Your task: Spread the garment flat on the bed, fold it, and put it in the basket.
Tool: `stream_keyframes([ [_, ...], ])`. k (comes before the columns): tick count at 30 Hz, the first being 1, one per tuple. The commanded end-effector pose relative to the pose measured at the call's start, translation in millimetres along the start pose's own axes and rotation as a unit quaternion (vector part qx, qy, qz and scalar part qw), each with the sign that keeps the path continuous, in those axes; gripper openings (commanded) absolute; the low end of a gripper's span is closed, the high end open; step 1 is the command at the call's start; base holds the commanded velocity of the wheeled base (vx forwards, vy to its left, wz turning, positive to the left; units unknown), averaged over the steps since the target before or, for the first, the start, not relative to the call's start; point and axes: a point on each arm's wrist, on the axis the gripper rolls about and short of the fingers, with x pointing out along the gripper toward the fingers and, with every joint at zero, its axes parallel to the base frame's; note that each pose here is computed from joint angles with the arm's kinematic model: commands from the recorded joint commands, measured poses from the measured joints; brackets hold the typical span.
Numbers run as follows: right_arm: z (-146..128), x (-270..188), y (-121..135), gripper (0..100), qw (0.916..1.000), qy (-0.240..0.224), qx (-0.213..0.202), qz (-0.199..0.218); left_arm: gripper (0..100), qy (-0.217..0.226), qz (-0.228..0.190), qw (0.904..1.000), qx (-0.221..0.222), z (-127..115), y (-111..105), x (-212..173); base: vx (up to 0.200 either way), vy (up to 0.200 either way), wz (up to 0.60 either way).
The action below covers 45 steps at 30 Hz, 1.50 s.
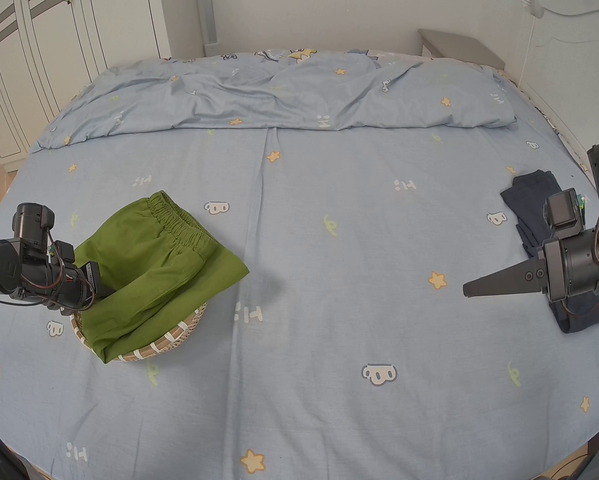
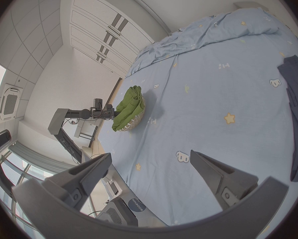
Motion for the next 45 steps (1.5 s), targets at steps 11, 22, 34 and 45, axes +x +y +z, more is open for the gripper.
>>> stream_keyframes([
  [11,-0.7,1.8,-1.0,100,1.0,0.004,0.001,0.0,0,0.054,0.035,0.9979,0.002,-1.5,0.1,17.1,0.0,0.0,0.0],
  [22,-0.6,0.3,-0.4,100,1.0,0.001,0.0,0.0,100,0.003,0.024,0.9995,0.02,1.8,-16.1,-23.0,0.0,0.0,0.0],
  [34,-16.1,-38.2,8.7,100,0.9982,-0.054,-0.014,-0.024,100,-0.104,0.04,0.9914,0.068,-27.9,-57.0,-120.9,0.0,0.0,0.0],
  [45,-134.2,-68.8,7.9,100,0.9799,-0.153,-0.086,-0.095,100,-0.271,0.038,0.9539,0.124,-131.0,-61.7,-219.5,0.0,0.0,0.0],
])
